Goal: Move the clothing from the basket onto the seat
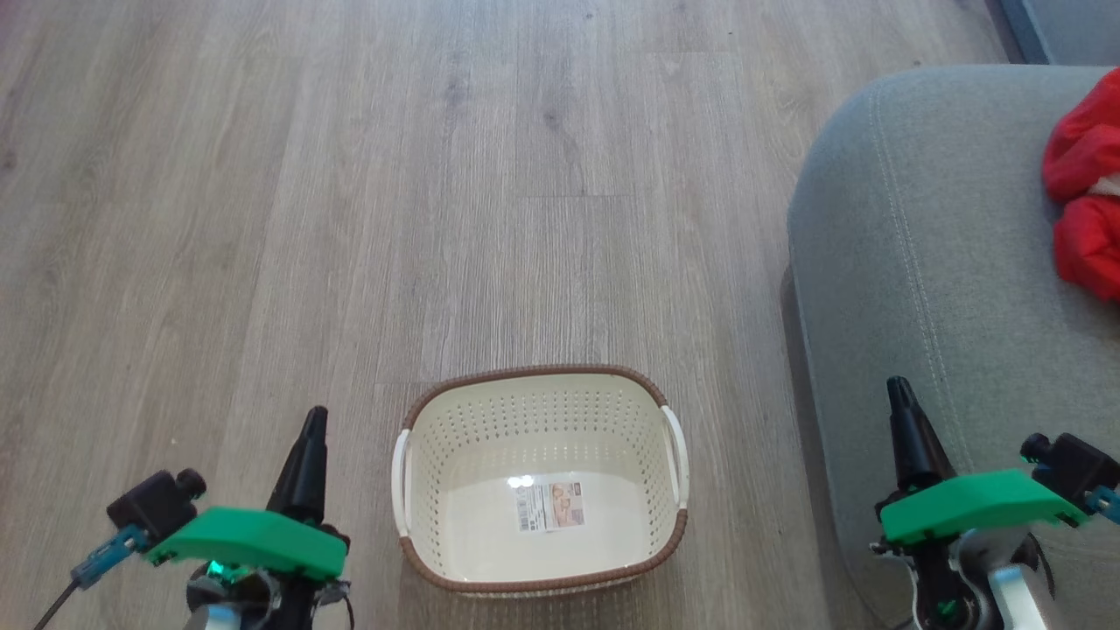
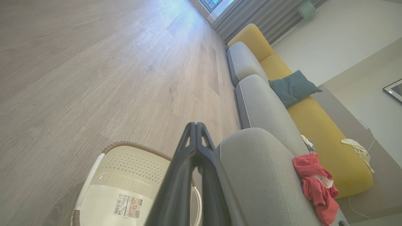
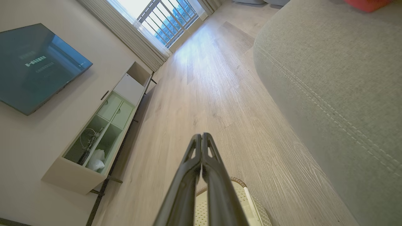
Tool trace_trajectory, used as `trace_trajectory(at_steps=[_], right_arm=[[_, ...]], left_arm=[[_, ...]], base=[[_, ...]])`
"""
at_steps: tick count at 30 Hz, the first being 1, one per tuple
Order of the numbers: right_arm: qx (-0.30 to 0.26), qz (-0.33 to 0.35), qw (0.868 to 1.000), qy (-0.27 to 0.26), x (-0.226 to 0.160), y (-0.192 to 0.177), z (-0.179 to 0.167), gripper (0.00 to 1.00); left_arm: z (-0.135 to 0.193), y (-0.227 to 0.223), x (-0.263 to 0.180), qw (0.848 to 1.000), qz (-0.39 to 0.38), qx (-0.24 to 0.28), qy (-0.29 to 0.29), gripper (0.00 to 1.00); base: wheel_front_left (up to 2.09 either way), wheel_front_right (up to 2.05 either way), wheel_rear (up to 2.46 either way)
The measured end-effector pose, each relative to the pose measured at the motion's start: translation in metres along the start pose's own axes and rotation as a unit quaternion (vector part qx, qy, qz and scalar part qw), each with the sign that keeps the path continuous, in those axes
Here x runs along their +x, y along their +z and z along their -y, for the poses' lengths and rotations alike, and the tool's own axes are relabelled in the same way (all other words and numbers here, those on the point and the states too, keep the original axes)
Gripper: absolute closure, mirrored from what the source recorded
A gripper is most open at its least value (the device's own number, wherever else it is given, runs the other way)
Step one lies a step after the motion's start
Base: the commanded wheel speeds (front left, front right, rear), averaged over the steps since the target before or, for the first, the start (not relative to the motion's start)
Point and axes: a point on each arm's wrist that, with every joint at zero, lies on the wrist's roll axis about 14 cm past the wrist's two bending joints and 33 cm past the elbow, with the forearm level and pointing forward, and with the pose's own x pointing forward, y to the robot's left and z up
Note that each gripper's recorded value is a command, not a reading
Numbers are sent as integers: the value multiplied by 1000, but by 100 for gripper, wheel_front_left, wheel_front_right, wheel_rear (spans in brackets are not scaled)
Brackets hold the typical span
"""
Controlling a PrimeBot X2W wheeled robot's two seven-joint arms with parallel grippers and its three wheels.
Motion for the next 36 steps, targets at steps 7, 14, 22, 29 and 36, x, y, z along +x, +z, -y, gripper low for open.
trace_trajectory(at_steps=[7, 14, 22, 29, 36], right_arm=[[38, 4, 999, -8, -1, 4, 4, 100], [76, 4, 997, -13, -2, 6, 6, 100], [119, 6, 993, -17, -4, 9, 8, 100], [157, 11, 987, -20, -5, 13, 11, 100], [194, 12, 981, -22, -6, 16, 13, 100]], left_arm=[[-3, 3, 0, 999, 2, -36, 6, 100], [-2, 3, 0, 997, -2, -72, 5, 100], [-3, 3, 1, 994, -6, -112, 6, 100], [-4, 6, 1, 989, -5, -148, 9, 100], [-3, 6, 1, 983, -9, -182, 7, 100]], base=[[0, 0, 0], [0, 0, 0], [0, 0, 0], [0, 0, 0], [0, 0, 0]])
